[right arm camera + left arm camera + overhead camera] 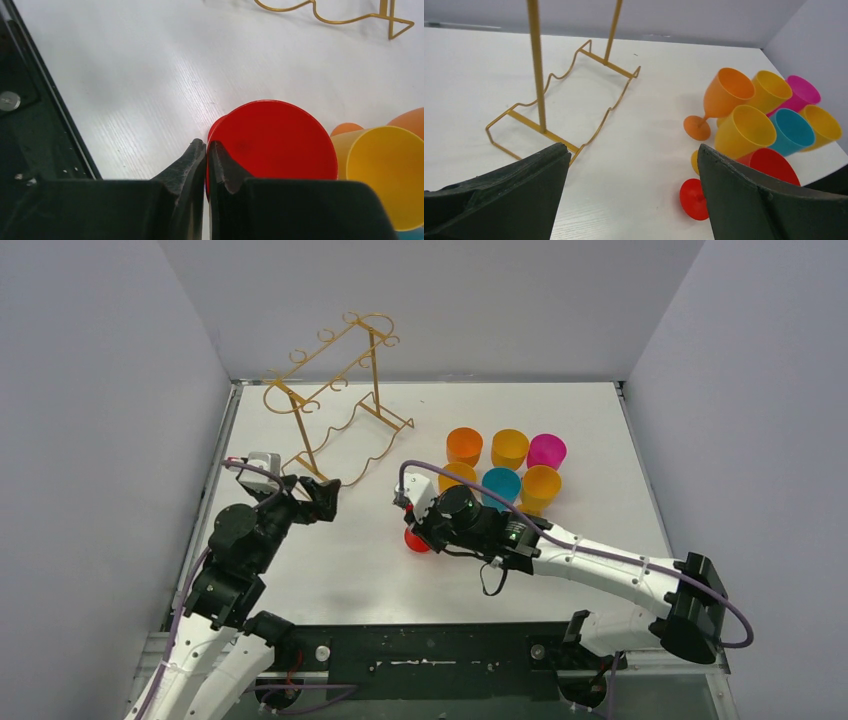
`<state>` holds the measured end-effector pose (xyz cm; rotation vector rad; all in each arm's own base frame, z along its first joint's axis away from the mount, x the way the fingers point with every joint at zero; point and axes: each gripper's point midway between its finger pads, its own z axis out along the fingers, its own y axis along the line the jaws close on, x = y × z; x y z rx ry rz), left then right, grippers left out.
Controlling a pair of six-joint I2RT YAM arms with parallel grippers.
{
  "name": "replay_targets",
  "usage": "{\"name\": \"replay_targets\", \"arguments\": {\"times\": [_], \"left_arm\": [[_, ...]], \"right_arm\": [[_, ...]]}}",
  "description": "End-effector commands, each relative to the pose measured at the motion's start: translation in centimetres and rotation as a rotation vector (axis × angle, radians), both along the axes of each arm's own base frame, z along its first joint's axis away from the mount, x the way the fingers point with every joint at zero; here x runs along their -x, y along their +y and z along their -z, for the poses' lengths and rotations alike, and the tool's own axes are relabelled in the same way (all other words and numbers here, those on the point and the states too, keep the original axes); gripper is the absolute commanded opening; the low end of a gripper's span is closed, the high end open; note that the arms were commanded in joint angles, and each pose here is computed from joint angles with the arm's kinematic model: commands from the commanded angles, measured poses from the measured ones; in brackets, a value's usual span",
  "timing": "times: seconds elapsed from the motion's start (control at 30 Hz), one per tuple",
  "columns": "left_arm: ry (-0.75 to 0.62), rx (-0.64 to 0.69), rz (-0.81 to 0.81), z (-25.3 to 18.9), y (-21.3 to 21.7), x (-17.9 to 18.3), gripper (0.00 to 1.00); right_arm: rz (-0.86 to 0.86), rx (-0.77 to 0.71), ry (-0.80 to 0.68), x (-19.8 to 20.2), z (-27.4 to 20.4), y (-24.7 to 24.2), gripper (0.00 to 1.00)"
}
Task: Take the wine glass off the wine glass rack
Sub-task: Place the wine glass at the center of the board.
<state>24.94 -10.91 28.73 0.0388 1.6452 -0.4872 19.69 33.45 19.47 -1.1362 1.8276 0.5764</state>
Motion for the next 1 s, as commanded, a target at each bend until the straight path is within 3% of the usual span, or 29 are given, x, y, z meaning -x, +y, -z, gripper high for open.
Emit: {"name": "replay_targets", "arguments": {"times": [0.0, 0.57, 0.77, 0.97], "left_arm": [[-0.007, 0.05, -0.197, -1.7, 3.4, -0.3, 0.97], [0.031, 0.031, -0.272, -0.4, 4.8, -0.4, 0.97], [0.055, 0.024, -0.377, 0.5, 6.6, -0.4, 0.97], [0.057, 0.012, -0.394, 0.6, 7.0, -0.2, 0.97]], "right_arm": [[0.059, 0.084, -0.109, -1.8, 0.3, -0.3, 0.0], [0.04, 0.128, -0.032, -1.4, 3.3, 0.8, 0.01], [0.053, 0.143, -0.033, -1.7, 2.3, 0.8, 0.05], [0.026, 0.09, -0.044, -1.3, 0.7, 1.1, 0.01]]}}
